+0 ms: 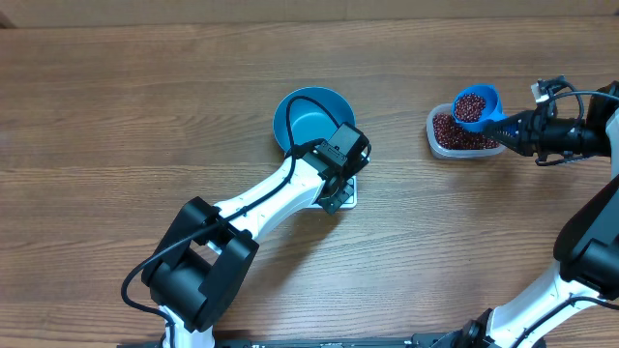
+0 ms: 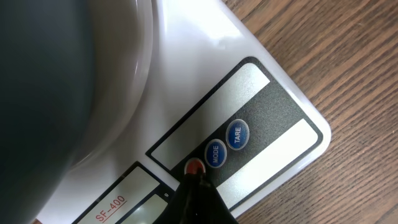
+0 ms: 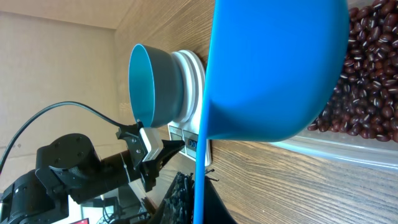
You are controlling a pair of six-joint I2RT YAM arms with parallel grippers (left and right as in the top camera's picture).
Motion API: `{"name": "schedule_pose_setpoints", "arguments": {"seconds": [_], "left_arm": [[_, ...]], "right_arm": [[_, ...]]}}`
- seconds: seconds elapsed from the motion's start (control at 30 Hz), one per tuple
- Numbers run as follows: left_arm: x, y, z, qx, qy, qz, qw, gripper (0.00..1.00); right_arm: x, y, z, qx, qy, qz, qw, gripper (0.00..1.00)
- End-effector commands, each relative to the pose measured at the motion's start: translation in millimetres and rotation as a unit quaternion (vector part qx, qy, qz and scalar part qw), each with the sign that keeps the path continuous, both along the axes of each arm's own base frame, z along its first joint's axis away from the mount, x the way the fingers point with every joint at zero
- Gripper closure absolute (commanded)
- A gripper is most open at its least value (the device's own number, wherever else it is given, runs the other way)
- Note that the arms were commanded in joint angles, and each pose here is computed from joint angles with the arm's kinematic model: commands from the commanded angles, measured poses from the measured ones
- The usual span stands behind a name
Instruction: Scoop item into bowl and weigh 150g on scale
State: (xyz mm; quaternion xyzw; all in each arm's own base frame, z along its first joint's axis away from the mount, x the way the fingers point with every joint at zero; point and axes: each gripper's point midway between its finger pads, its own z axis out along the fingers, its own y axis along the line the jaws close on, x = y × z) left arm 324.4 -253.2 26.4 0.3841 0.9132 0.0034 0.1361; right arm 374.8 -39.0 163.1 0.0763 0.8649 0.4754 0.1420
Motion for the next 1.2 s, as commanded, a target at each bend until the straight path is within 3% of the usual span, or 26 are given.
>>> {"name": "schedule_pose_setpoints", "arguments": {"seconds": [0.0,1.17], "left_arm": [[-4.4,4.1,-14.9,0.010,0.016,-0.008,1.000,0.96],[-0.3,1.3,-18.5,0.005,0.009,-0.007,1.000,0.96]], "right_arm": [[1.3,0.2,-0.1,0.007,-0.005,-0.002,1.000,0.96],[1.8,-0.1,-0.3,0.006,-0.007,-0.002,1.000,0.96]]}}
